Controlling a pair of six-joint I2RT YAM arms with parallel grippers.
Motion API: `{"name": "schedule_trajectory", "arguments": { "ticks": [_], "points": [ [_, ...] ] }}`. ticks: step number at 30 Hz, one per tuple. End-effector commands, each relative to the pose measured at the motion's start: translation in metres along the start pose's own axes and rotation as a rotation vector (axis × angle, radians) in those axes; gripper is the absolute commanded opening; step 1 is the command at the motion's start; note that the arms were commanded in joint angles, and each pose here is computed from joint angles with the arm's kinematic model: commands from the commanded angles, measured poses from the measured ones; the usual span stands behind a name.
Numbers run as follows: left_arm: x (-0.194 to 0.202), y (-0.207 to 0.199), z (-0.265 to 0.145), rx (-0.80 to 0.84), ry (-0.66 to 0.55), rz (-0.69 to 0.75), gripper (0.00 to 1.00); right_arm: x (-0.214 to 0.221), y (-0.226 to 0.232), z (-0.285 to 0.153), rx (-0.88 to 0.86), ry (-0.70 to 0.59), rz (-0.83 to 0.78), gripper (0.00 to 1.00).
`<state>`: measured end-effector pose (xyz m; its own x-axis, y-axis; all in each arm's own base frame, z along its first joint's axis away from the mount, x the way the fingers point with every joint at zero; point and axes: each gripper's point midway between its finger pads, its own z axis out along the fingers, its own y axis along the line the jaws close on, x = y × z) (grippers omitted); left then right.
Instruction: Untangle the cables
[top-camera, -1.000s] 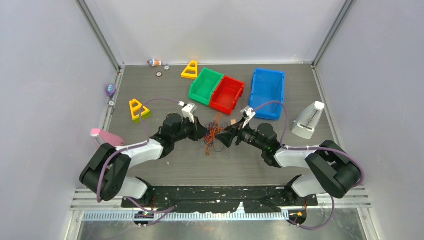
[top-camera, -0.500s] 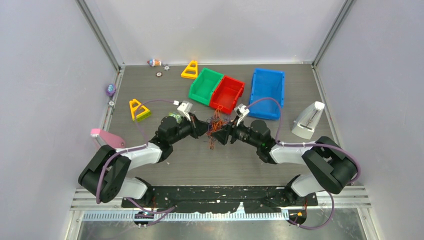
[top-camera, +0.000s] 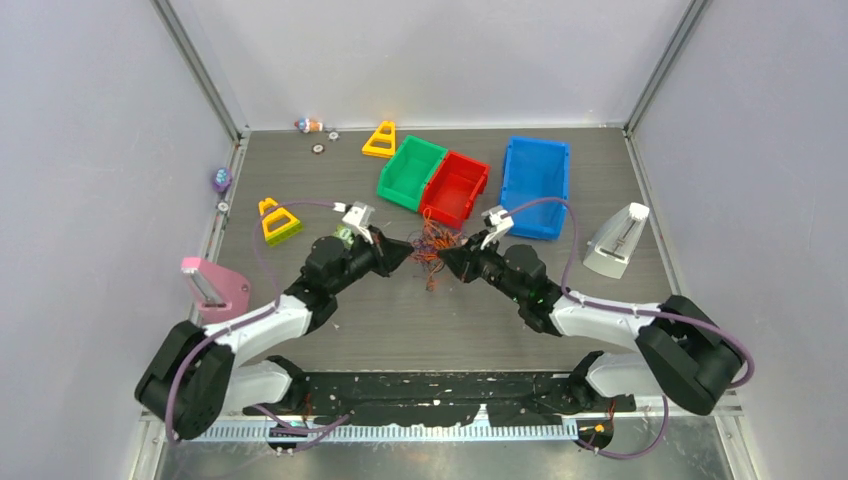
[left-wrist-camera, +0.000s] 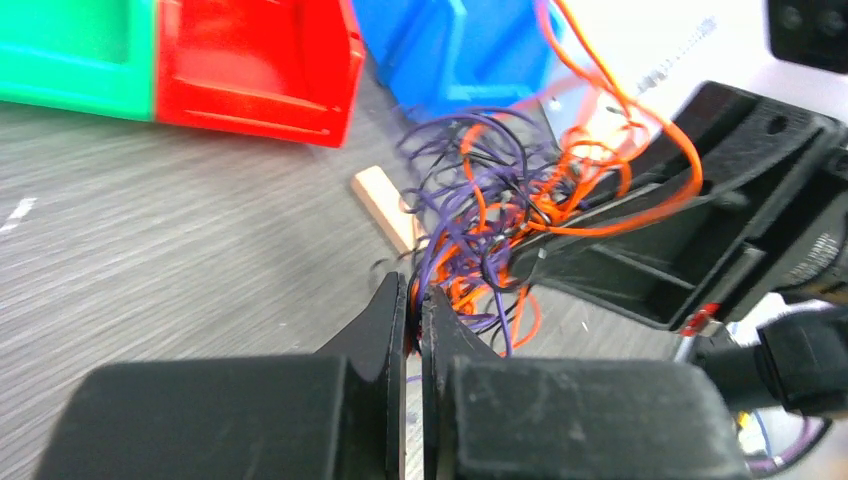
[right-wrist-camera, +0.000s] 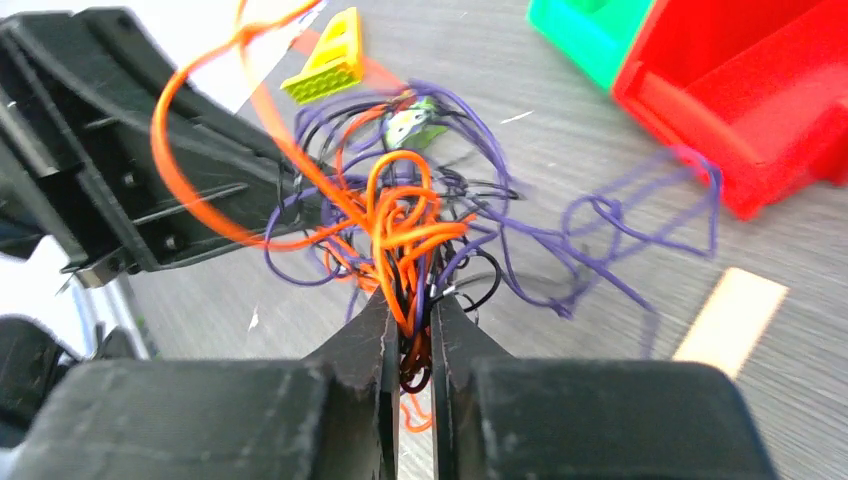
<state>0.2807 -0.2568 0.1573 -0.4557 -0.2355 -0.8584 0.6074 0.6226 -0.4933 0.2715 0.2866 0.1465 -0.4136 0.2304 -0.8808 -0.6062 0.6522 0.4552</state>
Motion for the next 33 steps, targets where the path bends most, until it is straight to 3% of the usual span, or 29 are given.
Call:
{"name": "schedule_trajectory", "arguments": {
  "ticks": [1, 6, 9, 11, 14, 18, 22, 24, 27, 33],
  "points": [
    [-0.022, 0.094, -0.043, -0.478, -0.144, -0.003, 0.0, -0.017, -0.099, -0.036, 0.547, -0.109, -0.002, 0.05],
    [-0.024, 0.142, -0.096, -0.839, -0.214, -0.028, 0.0, -0.027, -0.131, -0.066, 0.772, -0.202, 0.036, 0.05],
    [-0.028, 0.151, -0.116, -0.921, -0.264, -0.044, 0.0, -0.032, -0.14, -0.078, 0.833, -0.246, 0.052, 0.05],
    [-0.03, 0.146, -0.112, -0.88, -0.268, -0.038, 0.0, -0.035, -0.121, -0.063, 0.687, -0.216, 0.008, 0.05],
    [-0.033, 0.123, -0.086, -0.696, -0.215, 0.021, 0.0, -0.027, -0.066, -0.033, 0.324, -0.121, -0.085, 0.06],
    [-0.026, 0.097, -0.055, -0.507, -0.079, 0.079, 0.01, -0.021, -0.023, -0.017, 0.07, -0.095, -0.112, 0.05],
    [-0.015, 0.066, -0.029, -0.295, 0.033, 0.099, 0.52, -0.017, 0.0, -0.013, -0.067, -0.069, -0.125, 0.05],
    [-0.01, 0.052, -0.022, -0.209, 0.052, 0.102, 0.66, -0.014, 0.01, -0.012, -0.123, -0.056, -0.126, 0.05],
    [-0.01, 0.033, -0.015, -0.097, 0.051, 0.12, 0.74, -0.011, 0.022, -0.009, -0.198, -0.032, -0.125, 0.05],
    [0.002, -0.006, -0.002, 0.134, 0.106, 0.123, 0.77, -0.008, 0.031, -0.007, -0.254, -0.017, -0.114, 0.06]
  ]
}}
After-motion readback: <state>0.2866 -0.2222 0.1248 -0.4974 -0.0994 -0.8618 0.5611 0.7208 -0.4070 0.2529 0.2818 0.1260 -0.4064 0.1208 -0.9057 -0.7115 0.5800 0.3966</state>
